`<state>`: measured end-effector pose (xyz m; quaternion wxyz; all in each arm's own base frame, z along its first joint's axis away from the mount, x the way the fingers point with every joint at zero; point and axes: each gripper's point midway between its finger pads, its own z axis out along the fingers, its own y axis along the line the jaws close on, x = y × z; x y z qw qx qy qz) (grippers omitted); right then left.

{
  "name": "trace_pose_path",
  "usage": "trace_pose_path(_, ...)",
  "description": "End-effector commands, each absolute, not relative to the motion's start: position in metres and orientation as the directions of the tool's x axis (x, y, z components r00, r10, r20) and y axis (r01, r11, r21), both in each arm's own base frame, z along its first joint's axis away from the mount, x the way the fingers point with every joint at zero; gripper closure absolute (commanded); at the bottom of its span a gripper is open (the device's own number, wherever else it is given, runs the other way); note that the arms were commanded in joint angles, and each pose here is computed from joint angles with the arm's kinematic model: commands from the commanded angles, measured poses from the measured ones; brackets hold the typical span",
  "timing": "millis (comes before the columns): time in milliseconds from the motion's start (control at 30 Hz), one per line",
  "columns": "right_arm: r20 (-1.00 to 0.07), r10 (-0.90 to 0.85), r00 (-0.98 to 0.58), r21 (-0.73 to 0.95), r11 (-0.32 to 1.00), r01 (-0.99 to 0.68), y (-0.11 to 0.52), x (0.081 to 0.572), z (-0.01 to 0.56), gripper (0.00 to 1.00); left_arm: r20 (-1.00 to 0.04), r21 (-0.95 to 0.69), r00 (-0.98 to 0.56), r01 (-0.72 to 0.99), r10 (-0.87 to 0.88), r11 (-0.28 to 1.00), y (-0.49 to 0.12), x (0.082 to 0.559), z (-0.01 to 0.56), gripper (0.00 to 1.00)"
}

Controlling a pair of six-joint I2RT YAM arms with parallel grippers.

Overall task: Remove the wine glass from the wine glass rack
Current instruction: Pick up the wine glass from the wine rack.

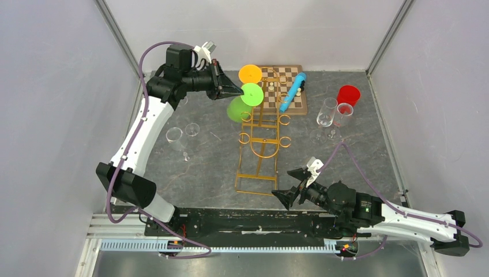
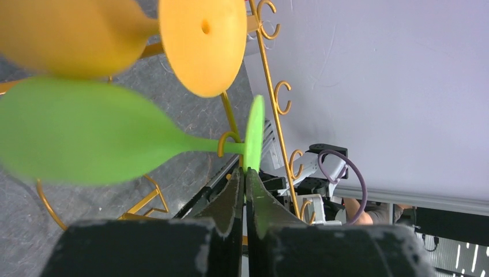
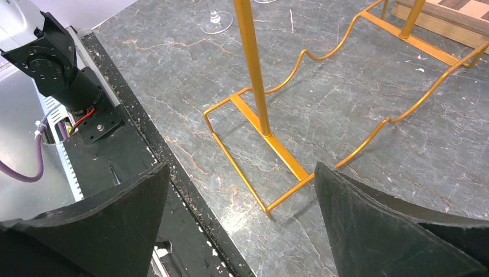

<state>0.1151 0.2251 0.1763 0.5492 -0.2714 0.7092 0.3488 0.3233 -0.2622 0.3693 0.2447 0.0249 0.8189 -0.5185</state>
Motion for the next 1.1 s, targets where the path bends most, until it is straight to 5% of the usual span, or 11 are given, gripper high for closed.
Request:
trace_pose_path(0,-0.968,0.029,-0.25,0.213,0.618,-0.757,0.225,0.117,0.18,0.02,-0.456,-0.841,-0.866,0.345,-0.204,0.417,-0.269,0.321,0.389,0.98)
trace_pose_path(1067,-0.963,0.037,-0.265,0.23,0.621,-0.75,0.225,0.117,0.177,0.02,-0.507,-0.806,-0.824,0.349,-0.254,0.478,-0.251,0.31,0.418,0.98)
